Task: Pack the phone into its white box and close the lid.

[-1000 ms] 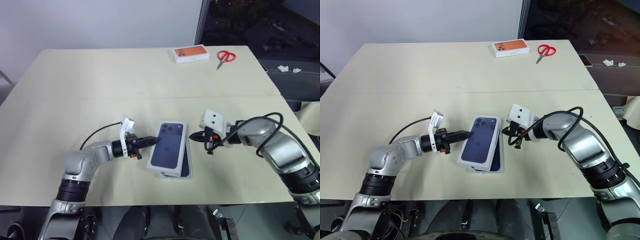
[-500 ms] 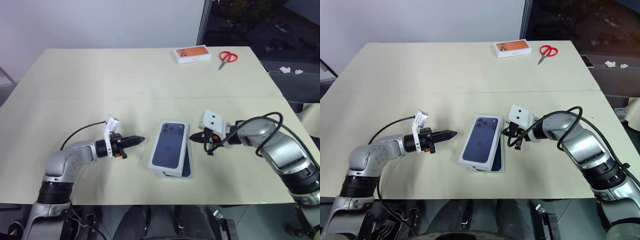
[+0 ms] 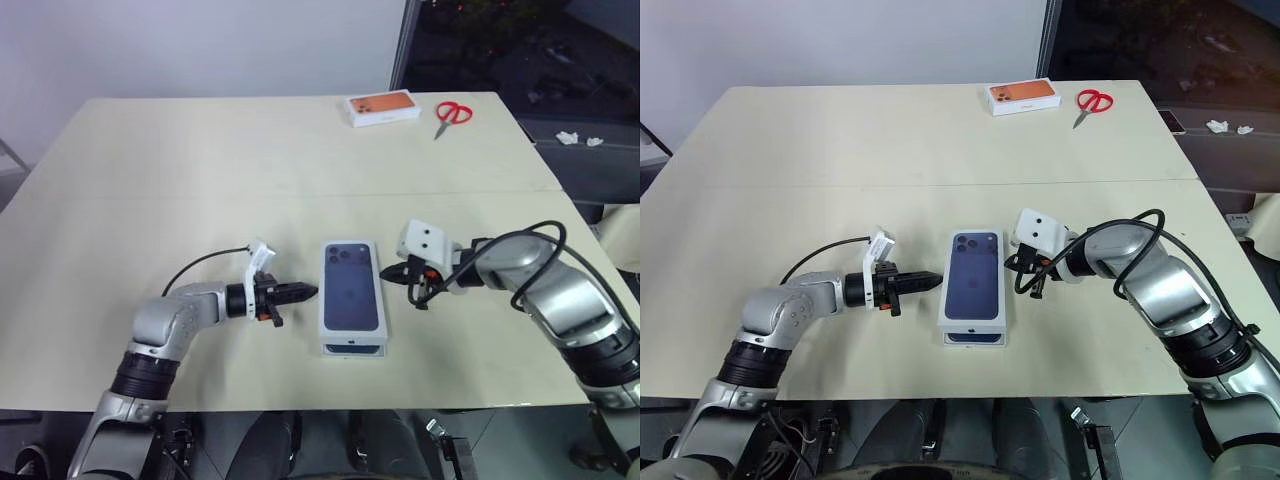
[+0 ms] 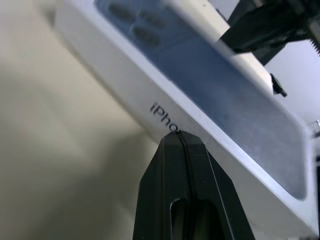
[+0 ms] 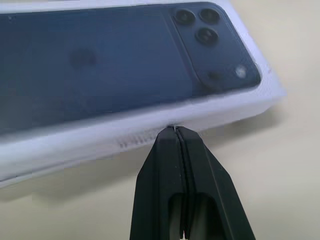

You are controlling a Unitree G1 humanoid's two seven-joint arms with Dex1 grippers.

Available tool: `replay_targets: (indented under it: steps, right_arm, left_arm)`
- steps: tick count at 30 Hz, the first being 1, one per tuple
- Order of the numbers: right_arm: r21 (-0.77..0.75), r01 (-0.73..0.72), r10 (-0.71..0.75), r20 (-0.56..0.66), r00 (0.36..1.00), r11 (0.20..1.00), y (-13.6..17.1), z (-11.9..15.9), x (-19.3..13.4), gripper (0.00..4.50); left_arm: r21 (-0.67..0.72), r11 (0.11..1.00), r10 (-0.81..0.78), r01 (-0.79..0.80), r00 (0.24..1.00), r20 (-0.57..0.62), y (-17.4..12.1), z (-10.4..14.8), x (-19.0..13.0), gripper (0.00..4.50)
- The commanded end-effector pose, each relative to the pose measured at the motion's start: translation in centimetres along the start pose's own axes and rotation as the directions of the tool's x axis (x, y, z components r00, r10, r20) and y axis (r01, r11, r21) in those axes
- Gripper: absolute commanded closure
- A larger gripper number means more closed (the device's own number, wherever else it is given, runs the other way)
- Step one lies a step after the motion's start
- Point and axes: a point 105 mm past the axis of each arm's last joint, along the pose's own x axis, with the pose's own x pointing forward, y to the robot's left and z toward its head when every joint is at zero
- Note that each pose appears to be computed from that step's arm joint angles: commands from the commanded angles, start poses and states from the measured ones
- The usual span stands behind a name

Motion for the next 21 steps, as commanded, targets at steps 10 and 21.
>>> replay_targets:
  steps: [10,21]
  right_arm:
    - [-0.037,0.016,-0.016,-0.008,1.0,0.999,0.5,0.2,-0.4,4.48]
    - [-0.015,0.096,-0.097,-0.04,0.994,0.995,-1.8,-0.6,-1.8,4.48]
  left_arm:
    - [0.024,0.999,-0.04,0.039,0.999,0.001,-1.3,0.3,0.0,4.5]
    - [0.036,0.999,-0.026,0.025,0.999,0.024,-1.2,1.1,-0.1,4.5]
